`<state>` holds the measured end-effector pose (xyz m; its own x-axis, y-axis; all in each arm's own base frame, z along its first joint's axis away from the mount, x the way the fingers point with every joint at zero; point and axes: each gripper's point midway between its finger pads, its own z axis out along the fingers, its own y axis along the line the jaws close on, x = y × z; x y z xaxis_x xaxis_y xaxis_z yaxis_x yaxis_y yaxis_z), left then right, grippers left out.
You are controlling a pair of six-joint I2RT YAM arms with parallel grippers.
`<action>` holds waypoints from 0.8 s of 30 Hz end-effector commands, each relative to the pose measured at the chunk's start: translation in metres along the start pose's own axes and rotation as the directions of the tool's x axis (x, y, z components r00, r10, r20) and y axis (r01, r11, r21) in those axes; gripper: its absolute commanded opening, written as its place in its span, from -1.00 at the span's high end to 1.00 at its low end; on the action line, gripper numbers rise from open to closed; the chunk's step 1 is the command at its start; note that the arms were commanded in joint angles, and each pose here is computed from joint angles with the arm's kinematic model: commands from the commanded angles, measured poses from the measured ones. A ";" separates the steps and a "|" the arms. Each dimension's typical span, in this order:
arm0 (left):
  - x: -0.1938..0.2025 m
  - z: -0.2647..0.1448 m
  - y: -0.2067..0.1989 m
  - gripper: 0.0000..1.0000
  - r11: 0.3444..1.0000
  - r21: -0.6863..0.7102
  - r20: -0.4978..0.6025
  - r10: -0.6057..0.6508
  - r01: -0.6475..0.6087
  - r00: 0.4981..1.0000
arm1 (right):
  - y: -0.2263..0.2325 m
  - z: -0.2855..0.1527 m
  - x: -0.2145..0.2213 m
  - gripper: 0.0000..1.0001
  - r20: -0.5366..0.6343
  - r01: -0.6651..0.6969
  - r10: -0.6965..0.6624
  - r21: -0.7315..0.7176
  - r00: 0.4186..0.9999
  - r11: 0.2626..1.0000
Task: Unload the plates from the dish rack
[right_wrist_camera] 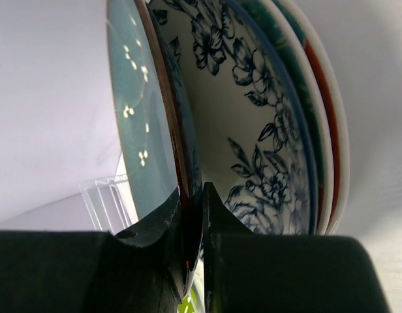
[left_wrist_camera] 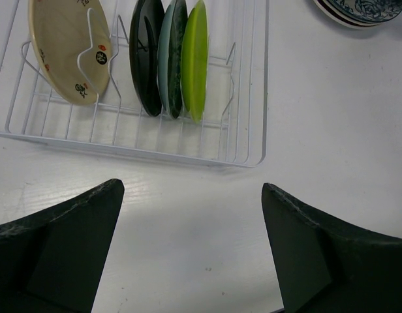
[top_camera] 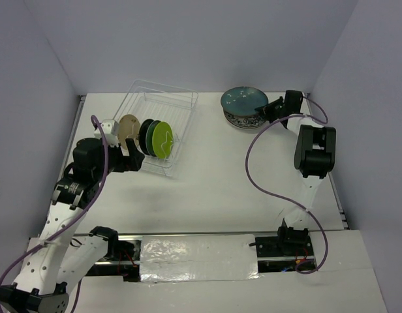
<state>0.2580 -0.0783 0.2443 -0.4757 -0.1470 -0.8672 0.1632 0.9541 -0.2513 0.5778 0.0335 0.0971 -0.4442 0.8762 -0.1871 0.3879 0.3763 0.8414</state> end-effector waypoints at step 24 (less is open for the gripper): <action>-0.007 0.003 -0.002 -0.99 0.999 0.020 0.026 0.028 -0.029 0.999 | 0.029 -0.039 -0.002 -0.38 -0.018 0.111 -0.115 -0.161 0.993 0.981</action>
<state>0.2591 -0.0786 0.2426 -0.4806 -0.1407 -0.8656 0.1654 0.9548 -0.2471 0.5560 0.0323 0.0947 -0.4924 0.8515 -0.1801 0.2936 0.3573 0.8867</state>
